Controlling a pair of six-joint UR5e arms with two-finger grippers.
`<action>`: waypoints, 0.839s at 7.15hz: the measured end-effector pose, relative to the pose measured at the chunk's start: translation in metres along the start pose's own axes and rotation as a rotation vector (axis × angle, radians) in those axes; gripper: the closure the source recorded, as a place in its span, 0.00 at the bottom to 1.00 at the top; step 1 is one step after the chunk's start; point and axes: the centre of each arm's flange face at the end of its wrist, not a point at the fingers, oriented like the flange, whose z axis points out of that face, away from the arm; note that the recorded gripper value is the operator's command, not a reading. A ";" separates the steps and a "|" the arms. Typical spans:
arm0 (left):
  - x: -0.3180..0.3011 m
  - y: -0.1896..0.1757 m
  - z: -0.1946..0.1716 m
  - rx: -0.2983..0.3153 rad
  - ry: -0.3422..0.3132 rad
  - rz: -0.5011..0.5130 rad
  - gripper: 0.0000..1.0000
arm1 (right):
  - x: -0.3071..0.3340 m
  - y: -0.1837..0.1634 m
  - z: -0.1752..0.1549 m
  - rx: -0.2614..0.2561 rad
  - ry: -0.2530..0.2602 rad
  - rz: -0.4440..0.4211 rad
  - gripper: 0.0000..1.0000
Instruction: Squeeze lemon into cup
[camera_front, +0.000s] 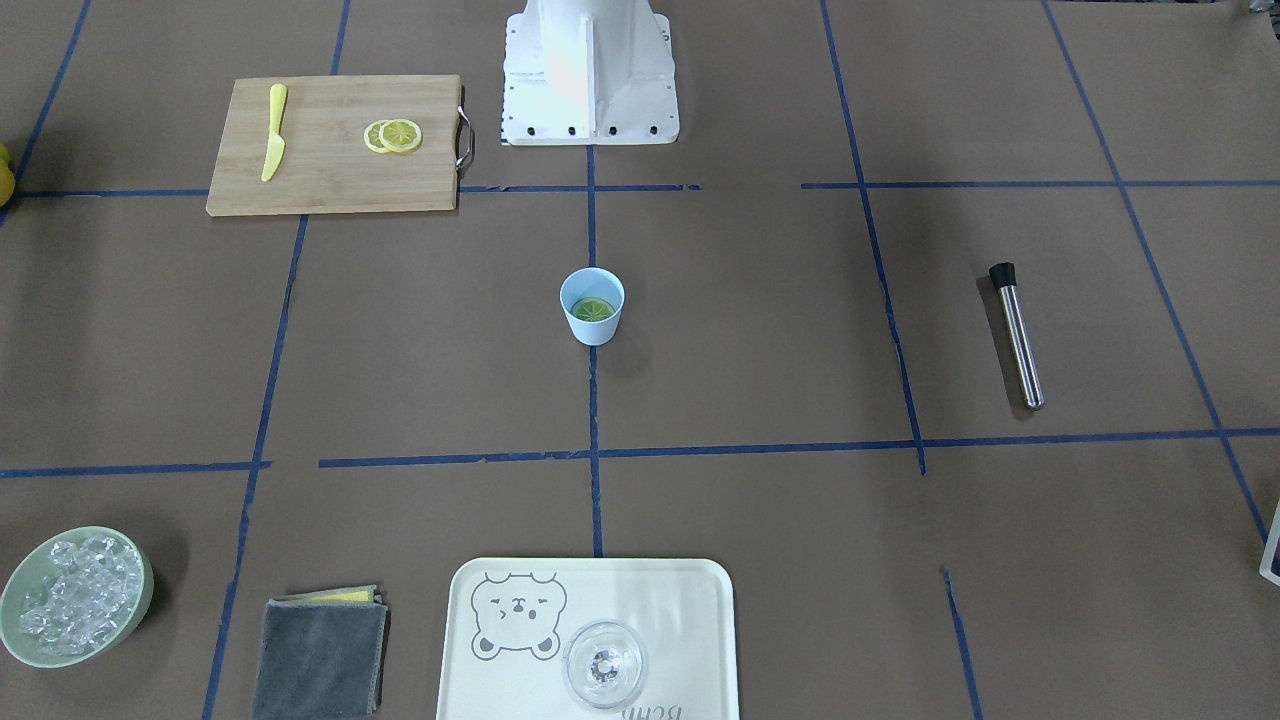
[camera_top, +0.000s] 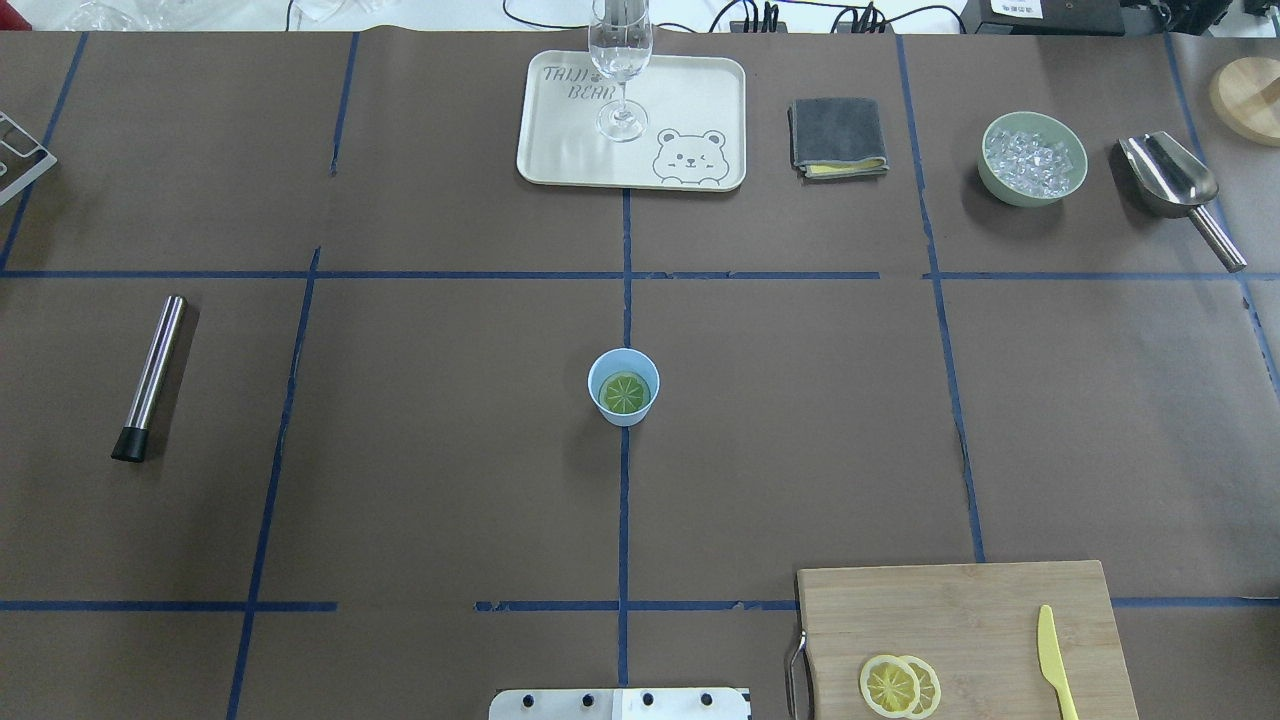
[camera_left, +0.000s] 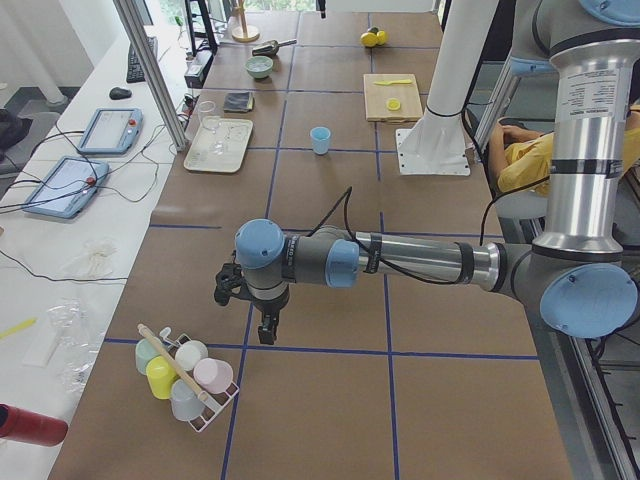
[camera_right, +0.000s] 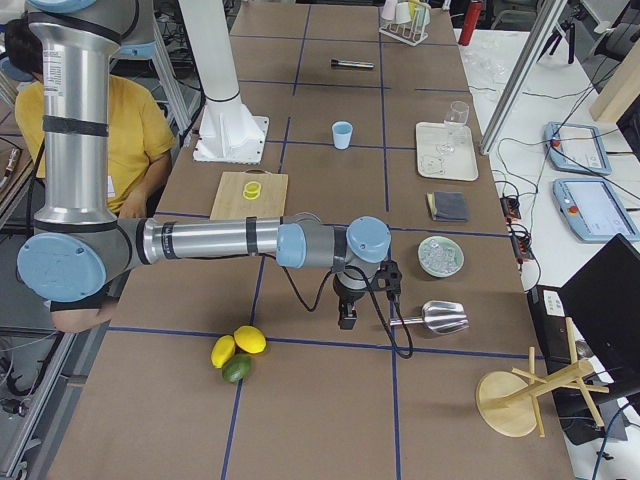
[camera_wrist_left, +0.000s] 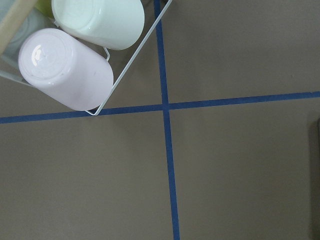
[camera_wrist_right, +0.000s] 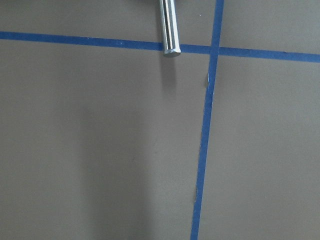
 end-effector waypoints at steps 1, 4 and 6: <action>0.002 -0.001 0.000 -0.002 0.000 0.003 0.00 | -0.001 0.001 -0.001 0.002 0.000 -0.002 0.00; 0.008 -0.002 -0.004 0.001 0.001 0.009 0.00 | -0.003 0.002 -0.002 0.004 -0.001 -0.006 0.00; 0.008 -0.002 -0.003 -0.001 0.000 0.008 0.00 | -0.004 0.003 -0.004 0.008 -0.002 -0.008 0.00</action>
